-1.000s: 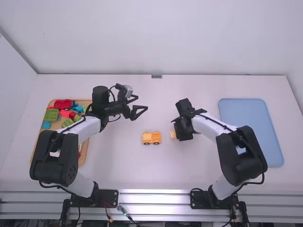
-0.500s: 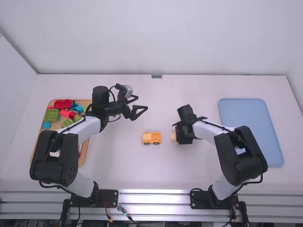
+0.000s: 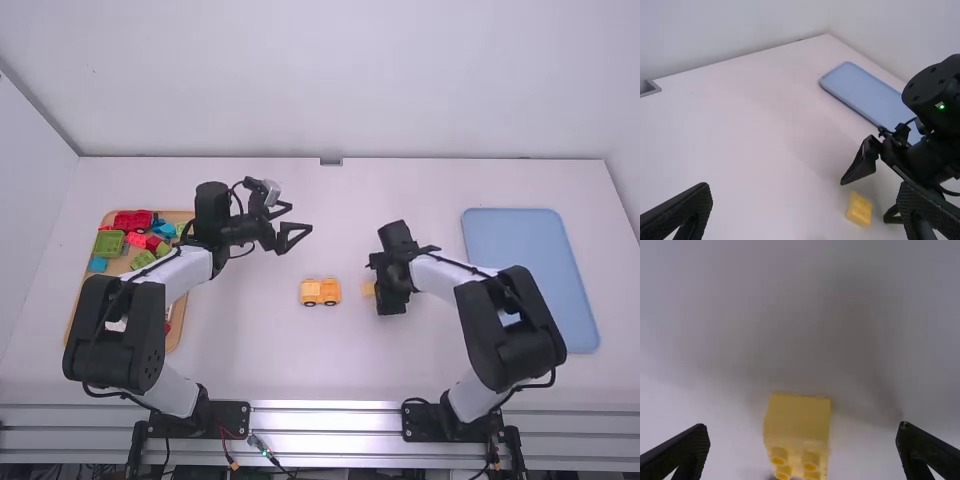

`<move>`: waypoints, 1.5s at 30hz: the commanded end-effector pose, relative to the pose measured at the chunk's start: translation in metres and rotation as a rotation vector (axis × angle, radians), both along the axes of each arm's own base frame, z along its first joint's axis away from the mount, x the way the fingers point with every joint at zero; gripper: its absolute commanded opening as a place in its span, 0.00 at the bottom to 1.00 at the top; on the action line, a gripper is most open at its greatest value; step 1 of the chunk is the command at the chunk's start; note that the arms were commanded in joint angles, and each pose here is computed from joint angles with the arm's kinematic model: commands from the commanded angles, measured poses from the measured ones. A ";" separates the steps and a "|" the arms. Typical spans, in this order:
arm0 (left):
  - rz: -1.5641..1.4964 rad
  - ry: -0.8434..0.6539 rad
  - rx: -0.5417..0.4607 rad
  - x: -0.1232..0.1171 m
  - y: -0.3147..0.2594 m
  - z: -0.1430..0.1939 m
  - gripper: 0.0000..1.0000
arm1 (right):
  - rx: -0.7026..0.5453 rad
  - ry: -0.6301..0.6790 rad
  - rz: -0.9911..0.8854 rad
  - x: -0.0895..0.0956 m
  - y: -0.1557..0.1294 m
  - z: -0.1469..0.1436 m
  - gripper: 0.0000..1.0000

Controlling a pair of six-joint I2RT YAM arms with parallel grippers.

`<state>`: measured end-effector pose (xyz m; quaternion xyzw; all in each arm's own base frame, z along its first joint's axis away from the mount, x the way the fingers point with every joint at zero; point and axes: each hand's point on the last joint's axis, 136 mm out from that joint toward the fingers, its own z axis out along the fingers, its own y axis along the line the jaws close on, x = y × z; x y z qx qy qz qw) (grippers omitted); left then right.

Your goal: Assemble lego blocks to make yellow taxi

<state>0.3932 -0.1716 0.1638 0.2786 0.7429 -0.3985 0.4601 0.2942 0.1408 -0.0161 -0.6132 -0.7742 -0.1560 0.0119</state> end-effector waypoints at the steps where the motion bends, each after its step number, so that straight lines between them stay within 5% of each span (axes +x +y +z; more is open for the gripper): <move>1: -0.002 0.006 -0.004 0.000 0.001 -0.001 0.99 | 0.063 -0.084 0.178 0.023 0.012 0.020 0.99; 14: -0.002 -0.001 -0.005 0.001 0.001 0.000 0.99 | 0.138 -0.578 1.031 0.077 0.024 0.131 0.99; 18: -0.002 -0.021 -0.007 0.002 0.000 0.004 0.99 | -0.152 -0.655 1.188 0.108 -0.017 0.134 0.99; 23: 0.059 -0.046 0.019 0.013 0.007 0.004 0.99 | -0.554 -0.593 1.264 0.141 -0.089 0.130 0.99; 26: 0.089 -0.006 0.021 0.015 0.010 -0.001 0.99 | -0.588 -0.611 1.260 0.148 -0.103 0.133 0.99; 28: 0.100 0.017 0.020 0.015 0.010 -0.004 0.99 | -0.523 -0.667 1.285 0.146 -0.093 0.135 0.99; 31: 0.071 -0.015 0.038 0.012 0.009 -0.005 0.99 | -0.436 -0.897 1.583 0.137 -0.056 0.146 0.99; 33: 0.002 -0.099 0.070 0.006 0.004 -0.003 0.99 | -0.358 -1.151 1.848 0.118 -0.023 0.159 0.99; 38: -0.135 -0.233 0.100 -0.010 -0.005 0.000 0.99 | -0.268 -1.454 2.144 0.072 0.000 0.172 0.99; 45: -0.331 -0.443 0.159 -0.037 -0.013 -0.007 0.99 | -0.212 -1.552 2.331 0.036 0.007 0.151 0.99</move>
